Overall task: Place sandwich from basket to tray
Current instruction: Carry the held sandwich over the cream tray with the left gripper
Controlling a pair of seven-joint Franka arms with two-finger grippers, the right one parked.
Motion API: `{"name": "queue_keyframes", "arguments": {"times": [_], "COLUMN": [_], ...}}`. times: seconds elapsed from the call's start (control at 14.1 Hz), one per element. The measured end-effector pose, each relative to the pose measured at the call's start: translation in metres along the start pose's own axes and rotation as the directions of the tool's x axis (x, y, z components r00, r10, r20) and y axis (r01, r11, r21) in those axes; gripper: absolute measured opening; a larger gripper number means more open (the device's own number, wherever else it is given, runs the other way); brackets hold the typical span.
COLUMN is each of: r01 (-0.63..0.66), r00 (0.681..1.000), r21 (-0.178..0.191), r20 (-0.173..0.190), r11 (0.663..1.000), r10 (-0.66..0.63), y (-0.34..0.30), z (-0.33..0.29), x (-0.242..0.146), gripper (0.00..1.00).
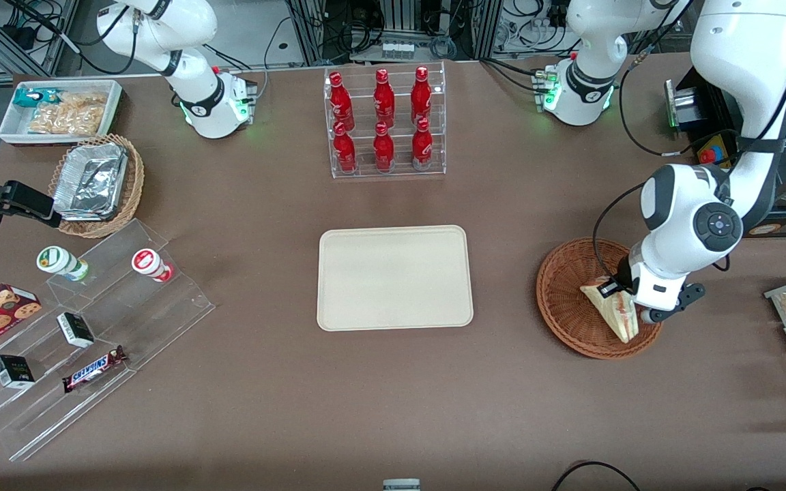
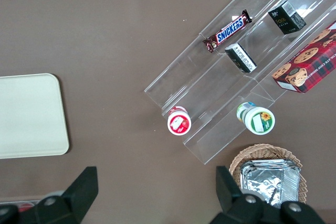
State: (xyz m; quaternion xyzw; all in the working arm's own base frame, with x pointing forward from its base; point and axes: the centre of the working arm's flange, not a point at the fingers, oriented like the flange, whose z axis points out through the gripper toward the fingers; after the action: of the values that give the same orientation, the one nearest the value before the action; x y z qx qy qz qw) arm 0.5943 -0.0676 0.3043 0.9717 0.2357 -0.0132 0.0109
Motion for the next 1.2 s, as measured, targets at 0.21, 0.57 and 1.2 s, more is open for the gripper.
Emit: {"name": "queue_keyframes", "arguments": {"times": [0.21,0.57,1.2], "r01": [-0.1,-0.251,-0.347], "r00": [0.995,0.968,0.929], "r21": [0.017,0.018,-0.044], "r20": [0.026,0.037,0.121], "r11": [0.995,0.968,0.937], "r10": [0.099,0.25,0.35], "y": [0.056,0.165,0.337], "z": [-0.034,-0.042,0.038], "x": [-0.029,-0.132,-0.28], "gripper": [0.15,0.15,0.15]}}
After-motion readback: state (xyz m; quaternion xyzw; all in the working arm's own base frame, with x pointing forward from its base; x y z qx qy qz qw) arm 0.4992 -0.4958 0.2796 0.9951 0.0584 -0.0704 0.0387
